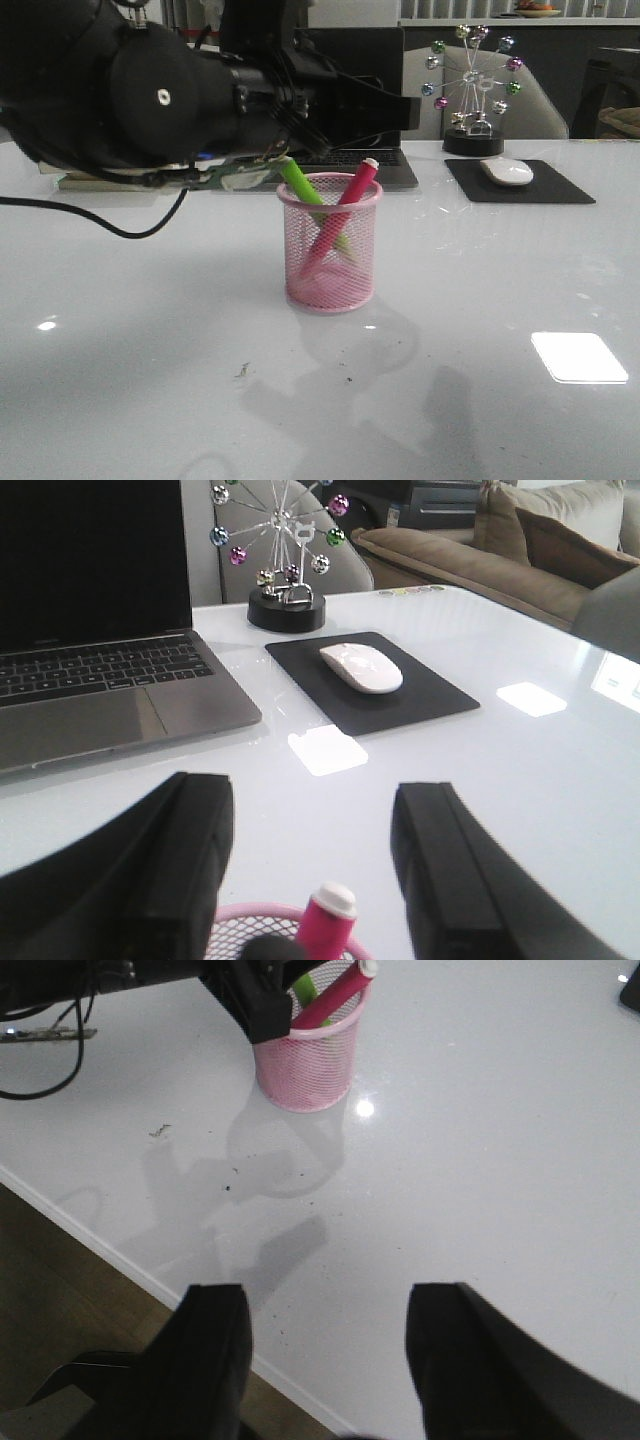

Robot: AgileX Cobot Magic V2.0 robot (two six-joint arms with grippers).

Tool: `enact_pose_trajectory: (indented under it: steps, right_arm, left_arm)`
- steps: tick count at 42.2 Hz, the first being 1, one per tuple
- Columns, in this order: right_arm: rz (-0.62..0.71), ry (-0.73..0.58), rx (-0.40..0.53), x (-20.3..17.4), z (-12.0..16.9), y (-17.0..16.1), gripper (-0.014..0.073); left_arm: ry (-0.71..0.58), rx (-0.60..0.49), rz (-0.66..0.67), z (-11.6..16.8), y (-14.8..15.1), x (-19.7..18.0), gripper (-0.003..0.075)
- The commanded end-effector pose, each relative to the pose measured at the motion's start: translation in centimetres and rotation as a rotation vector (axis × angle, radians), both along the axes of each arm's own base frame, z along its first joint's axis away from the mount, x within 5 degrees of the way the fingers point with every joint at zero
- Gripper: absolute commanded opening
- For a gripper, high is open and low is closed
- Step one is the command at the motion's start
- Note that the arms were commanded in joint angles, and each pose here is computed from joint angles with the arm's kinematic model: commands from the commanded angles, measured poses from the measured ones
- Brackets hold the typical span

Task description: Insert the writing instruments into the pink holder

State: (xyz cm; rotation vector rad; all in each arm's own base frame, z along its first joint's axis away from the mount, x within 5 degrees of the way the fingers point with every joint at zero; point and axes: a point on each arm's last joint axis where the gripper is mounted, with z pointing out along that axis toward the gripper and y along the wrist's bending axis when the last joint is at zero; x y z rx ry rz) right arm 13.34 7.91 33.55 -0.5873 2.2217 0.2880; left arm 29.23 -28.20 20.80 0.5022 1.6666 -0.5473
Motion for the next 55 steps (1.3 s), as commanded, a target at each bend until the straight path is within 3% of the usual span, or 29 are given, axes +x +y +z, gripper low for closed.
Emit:
enact_pose_trajectory:
  steps: [1,13,19,28,40,55]
  right_arm:
    - [0.002,-0.077,0.043,0.2,1.3,0.2,0.0468]
    - [0.002,-0.077,0.043,0.2,1.3,0.2,0.0468]
    - [0.002,-0.077,0.043,0.2,1.3,0.2,0.0468]
    - [0.002,-0.084,0.048,0.3,1.3,0.2,0.0468]
    - [0.003,-0.090,0.049,0.3,1.3,0.2,0.0468]
    - [0.039,-0.138,0.017,0.4,-0.7,0.2,0.0468]
  left_arm:
    - [-0.131,-0.023,-0.032,5.8,0.7,-0.7,0.0444]
    - [0.144,0.359,-0.140,12.8,6.9,-5.2,0.0442]
    - [0.161,0.476,-0.153,15.8,10.0,-8.4,0.0442]
    - [0.190,0.506,-0.158,17.1,14.0,-12.8,0.0442]
    - [0.134,0.487,-0.144,14.2,18.5,-17.9,0.0442]
    - [0.199,0.453,-0.110,11.5,20.2,-19.7,0.0410]
